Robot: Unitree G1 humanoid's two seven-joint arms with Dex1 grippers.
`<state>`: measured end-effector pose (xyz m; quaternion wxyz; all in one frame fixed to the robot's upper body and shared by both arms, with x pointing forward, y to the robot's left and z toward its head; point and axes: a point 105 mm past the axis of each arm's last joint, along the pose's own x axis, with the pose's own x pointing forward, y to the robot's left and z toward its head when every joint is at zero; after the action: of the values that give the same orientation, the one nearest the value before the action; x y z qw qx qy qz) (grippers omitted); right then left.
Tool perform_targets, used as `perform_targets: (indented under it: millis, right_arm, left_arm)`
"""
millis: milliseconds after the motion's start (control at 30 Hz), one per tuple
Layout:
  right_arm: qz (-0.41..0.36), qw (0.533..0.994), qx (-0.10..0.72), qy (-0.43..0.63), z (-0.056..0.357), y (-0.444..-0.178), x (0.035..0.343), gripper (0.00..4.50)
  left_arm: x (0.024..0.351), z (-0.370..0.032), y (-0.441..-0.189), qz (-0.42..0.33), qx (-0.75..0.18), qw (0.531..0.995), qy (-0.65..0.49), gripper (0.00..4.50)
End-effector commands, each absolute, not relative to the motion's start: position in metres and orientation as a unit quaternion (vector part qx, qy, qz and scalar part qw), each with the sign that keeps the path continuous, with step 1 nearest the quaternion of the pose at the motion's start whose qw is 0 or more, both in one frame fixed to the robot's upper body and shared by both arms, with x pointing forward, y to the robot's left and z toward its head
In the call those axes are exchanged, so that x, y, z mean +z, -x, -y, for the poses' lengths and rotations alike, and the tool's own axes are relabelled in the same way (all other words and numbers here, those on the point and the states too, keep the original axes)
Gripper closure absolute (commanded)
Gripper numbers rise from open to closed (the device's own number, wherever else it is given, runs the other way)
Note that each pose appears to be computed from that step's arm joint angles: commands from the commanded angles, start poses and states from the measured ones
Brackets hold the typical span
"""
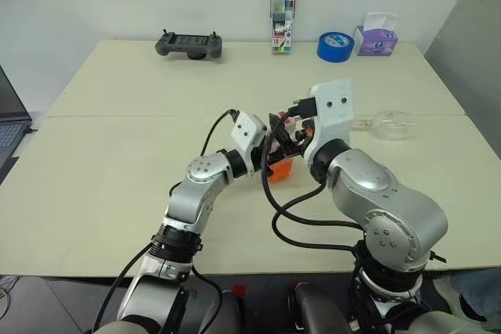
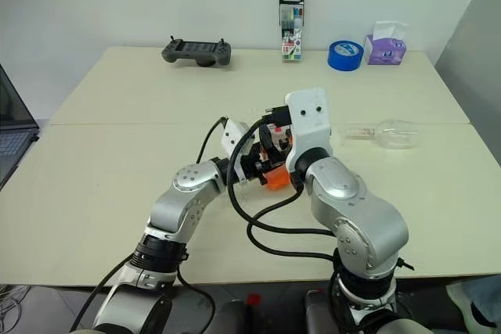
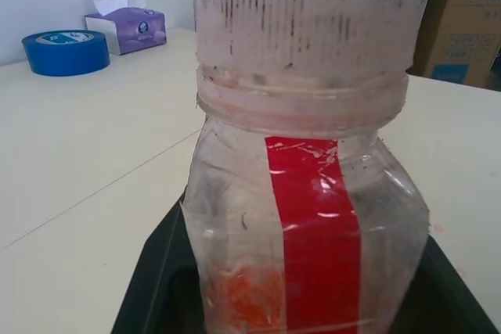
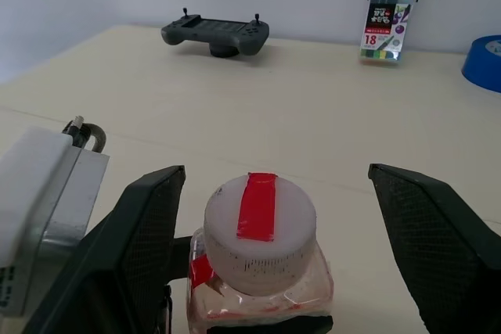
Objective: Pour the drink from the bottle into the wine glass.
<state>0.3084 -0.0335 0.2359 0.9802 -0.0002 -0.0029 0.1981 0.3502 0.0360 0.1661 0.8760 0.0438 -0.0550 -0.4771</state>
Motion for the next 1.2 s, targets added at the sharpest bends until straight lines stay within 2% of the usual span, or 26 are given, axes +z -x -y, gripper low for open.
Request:
perform_targets:
  millis: [33, 433, 767, 1200]
  right_arm:
    - [0.031, 0.977, 0.210, -0.006, 0.026, -0.309, 0.247, 0.51]
    - [0.031, 0.980, 0.194, -0.017, 0.025, -0.328, 0.242, 0.51]
    - [0.026, 0.986, 0.165, -0.019, 0.035, -0.332, 0.238, 0.51]
    - [0.006, 0.994, 0.109, -0.010, 0.075, -0.314, 0.223, 0.51]
  left_arm:
    - [0.188, -0.031, -0.348, 0.098, -0.485, 0.867, -0.054, 2.81]
    - [0.188, -0.034, -0.348, 0.098, -0.479, 0.871, -0.054, 2.81]
    - [0.188, -0.033, -0.348, 0.095, -0.478, 0.872, -0.052, 2.81]
    - [0.186, -0.035, -0.349, 0.094, -0.475, 0.874, -0.052, 2.81]
